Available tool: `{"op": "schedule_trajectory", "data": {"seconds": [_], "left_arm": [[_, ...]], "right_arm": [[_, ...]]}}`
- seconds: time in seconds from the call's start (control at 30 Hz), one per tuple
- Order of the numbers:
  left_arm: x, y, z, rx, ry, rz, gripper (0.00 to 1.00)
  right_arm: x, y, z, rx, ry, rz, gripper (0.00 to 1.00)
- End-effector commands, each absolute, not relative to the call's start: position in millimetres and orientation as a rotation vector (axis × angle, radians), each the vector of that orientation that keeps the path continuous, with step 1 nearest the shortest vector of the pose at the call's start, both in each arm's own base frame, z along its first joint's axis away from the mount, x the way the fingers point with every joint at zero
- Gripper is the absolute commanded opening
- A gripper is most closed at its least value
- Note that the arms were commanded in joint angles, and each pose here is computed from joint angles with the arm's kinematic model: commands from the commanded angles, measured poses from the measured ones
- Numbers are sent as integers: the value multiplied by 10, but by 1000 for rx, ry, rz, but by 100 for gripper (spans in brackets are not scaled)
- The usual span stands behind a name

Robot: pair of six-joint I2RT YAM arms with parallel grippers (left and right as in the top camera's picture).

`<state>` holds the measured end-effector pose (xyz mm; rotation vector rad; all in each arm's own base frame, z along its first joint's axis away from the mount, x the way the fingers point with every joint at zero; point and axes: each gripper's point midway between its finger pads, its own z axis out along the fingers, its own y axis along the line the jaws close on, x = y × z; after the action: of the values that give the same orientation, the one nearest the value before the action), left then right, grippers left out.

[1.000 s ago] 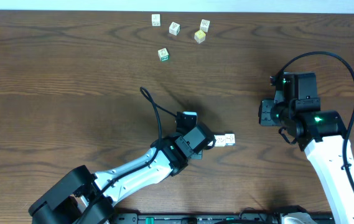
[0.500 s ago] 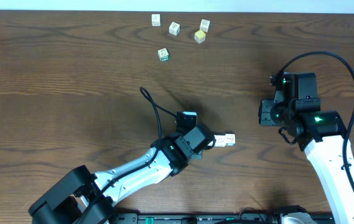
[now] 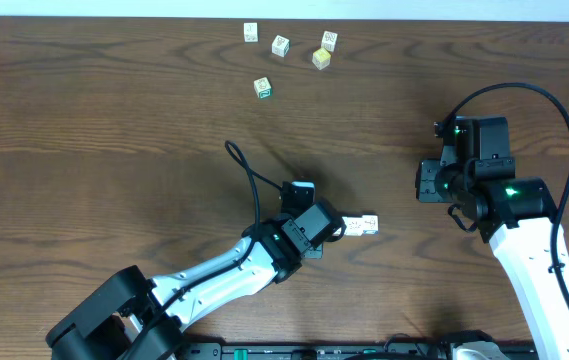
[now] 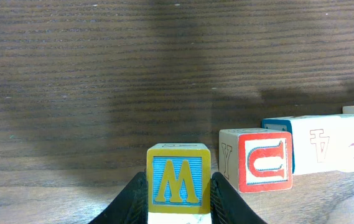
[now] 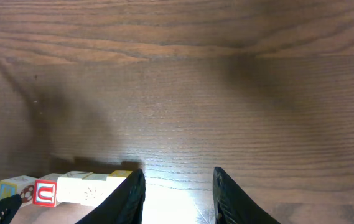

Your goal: Lift 5 blocks

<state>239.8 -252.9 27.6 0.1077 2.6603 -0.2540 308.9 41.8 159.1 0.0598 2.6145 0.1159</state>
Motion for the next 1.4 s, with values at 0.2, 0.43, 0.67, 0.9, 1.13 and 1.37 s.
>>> {"op": "schedule_trajectory", "data": {"seconds": [0.2, 0.43, 0.67, 0.9, 1.13, 1.37], "left_arm": [[2363, -2506, 266, 112, 2667, -251, 32], [2373, -2551, 281, 112, 2661, -280, 32], [2375, -2571, 289, 115, 2655, -289, 32], [2375, -2571, 289, 114, 2655, -289, 38], [2376, -2572, 290, 114, 2655, -289, 41], [2377, -2570, 290, 135, 2653, -283, 41]], "right_arm": [[3126, 389, 1647, 95, 2601, 124, 33], [3127, 389, 1648, 95, 2600, 125, 33], [3127, 389, 1648, 95, 2600, 125, 33], [3127, 390, 1648, 95, 2600, 125, 33], [3127, 390, 1648, 94, 2600, 125, 33], [3127, 389, 1648, 95, 2600, 125, 33]]}}
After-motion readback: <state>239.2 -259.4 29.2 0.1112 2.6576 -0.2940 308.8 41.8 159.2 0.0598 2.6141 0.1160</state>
